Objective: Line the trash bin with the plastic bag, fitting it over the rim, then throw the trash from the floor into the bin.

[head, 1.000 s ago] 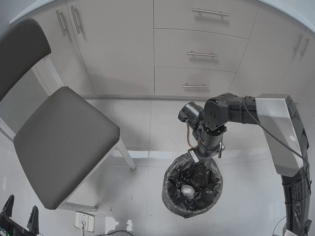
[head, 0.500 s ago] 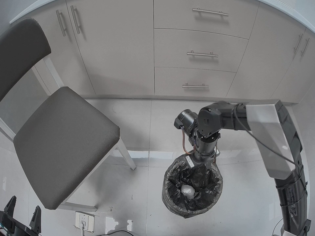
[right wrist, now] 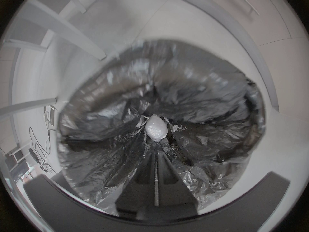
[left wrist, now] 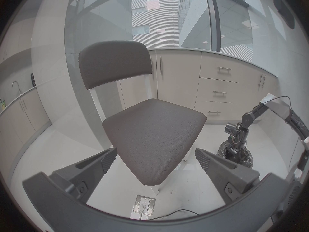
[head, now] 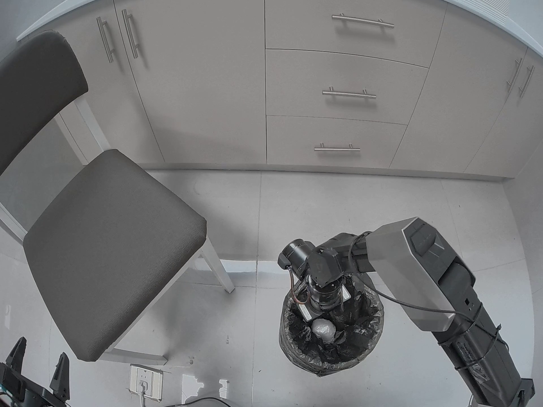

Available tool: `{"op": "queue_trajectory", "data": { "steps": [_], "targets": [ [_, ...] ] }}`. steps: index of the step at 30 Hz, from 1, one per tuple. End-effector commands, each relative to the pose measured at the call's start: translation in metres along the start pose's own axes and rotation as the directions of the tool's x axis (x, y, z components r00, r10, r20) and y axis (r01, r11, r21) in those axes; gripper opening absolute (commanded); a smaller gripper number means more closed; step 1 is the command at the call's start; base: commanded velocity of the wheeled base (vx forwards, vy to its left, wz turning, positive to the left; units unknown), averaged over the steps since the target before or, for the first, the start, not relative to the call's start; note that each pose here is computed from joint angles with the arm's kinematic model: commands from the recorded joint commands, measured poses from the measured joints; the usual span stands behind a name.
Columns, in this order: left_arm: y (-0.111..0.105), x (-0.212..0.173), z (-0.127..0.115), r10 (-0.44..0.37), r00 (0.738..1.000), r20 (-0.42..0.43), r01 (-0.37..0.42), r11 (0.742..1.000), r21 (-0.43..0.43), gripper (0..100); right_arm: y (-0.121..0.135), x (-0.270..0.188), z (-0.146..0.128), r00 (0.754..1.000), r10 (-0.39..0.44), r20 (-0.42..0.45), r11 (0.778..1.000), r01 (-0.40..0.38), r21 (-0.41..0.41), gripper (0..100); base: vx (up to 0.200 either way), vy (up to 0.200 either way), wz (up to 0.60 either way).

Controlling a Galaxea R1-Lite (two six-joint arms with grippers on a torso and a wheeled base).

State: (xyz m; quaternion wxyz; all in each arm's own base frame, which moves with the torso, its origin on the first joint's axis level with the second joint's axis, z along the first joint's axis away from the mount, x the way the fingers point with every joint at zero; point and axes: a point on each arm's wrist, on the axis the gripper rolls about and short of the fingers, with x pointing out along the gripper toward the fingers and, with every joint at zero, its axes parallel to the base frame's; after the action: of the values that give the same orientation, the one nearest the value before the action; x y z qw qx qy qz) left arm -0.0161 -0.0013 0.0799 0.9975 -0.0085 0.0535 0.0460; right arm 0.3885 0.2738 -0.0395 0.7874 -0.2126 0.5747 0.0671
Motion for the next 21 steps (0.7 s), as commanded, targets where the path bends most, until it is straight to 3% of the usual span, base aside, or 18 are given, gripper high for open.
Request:
{"op": "queue_trajectory", "data": {
  "steps": [1,21],
  "targets": [
    [0.0,0.0,-0.002,-0.001,1.0,-0.006,0.001,1.0,0.002,100,0.006,0.029,-0.009,0.999,-0.011,-0.046,0.999,0.01,-0.032,0,0.0,0.0,0.0],
    [0.0,0.0,-0.002,-0.001,1.0,-0.006,0.001,1.0,0.001,100,0.014,0.102,-0.039,0.987,-0.035,-0.155,0.992,0.015,-0.126,0,0.0,0.0,0.0]
  ]
}}
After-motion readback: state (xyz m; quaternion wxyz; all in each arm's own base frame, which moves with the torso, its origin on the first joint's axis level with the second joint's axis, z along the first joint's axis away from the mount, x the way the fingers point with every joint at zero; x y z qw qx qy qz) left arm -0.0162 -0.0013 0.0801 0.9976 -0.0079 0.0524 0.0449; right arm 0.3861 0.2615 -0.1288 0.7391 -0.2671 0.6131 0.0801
